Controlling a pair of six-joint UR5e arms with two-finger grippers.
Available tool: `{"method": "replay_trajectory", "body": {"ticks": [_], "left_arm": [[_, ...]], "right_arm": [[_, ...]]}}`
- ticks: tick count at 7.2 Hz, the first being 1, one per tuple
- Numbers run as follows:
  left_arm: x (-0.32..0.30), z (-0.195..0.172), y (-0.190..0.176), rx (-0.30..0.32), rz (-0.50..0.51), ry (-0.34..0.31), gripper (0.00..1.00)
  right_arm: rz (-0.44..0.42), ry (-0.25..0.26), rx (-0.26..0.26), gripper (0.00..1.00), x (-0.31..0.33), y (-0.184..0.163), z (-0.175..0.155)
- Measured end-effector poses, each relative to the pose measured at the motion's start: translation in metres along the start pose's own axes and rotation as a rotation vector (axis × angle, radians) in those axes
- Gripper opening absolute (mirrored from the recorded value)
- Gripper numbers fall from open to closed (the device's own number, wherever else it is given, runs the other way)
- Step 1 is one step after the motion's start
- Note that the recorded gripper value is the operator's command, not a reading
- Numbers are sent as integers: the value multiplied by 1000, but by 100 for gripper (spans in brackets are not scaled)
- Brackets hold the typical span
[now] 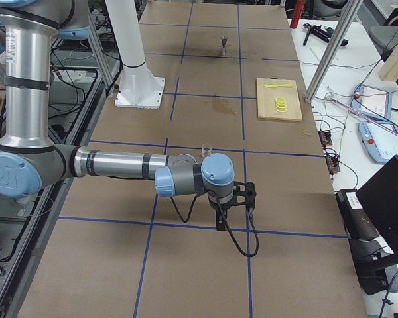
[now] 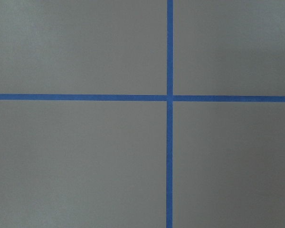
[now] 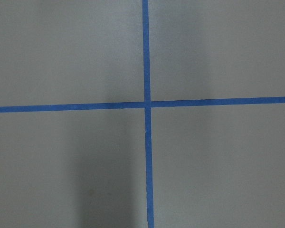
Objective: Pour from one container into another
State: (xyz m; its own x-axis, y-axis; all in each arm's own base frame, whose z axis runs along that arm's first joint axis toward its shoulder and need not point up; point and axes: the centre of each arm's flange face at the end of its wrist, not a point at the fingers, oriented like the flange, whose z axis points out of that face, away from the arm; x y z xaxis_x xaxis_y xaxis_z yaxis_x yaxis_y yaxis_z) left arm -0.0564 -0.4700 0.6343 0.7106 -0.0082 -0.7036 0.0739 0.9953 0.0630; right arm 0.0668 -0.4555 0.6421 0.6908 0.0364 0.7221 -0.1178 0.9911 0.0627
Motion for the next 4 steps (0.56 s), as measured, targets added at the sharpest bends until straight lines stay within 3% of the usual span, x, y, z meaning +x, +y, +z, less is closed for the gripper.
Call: {"method": "replay_trajectory", "body": {"ticks": [4], "left_arm": [[1, -1, 0, 2, 3, 0, 100]], "right_arm": [[-2, 0, -4, 100, 3, 3, 2]]}}
